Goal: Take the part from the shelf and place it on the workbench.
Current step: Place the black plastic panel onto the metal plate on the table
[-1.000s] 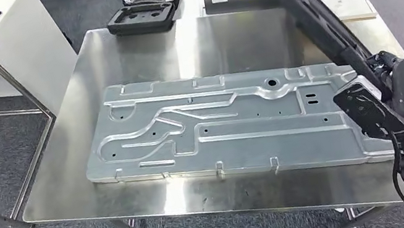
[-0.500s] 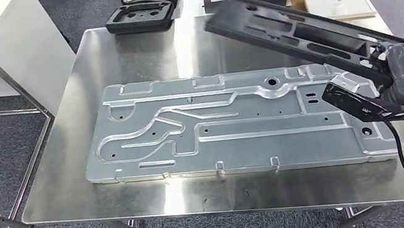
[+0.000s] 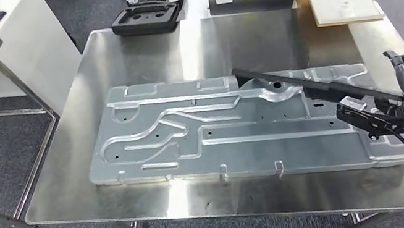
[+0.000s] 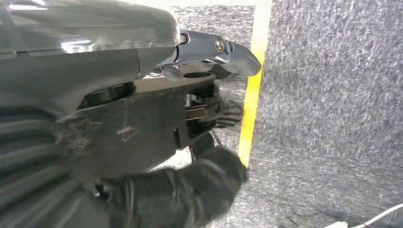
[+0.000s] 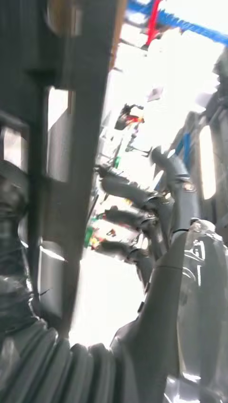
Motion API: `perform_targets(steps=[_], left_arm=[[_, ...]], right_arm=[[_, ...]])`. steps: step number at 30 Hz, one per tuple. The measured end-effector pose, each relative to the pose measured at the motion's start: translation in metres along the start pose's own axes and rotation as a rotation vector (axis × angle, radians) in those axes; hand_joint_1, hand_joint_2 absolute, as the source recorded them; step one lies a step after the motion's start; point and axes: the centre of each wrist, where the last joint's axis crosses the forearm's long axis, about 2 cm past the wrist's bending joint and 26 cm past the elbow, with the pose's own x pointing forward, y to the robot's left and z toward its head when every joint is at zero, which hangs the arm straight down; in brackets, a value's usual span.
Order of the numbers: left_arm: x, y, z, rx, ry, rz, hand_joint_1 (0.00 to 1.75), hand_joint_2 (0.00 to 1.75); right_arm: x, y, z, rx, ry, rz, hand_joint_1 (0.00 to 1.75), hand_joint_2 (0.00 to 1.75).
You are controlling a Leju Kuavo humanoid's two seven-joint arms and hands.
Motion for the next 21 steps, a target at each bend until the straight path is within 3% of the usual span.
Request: perform_targets(steps=[21], left_arm=[[0.0, 0.001, 0.0, 0.006, 0.029, -0.001, 0.0, 0.0]], right_arm=[[-0.011, 0.002, 0.002, -0.019, 0.012, 0.014, 0.0, 0.0]])
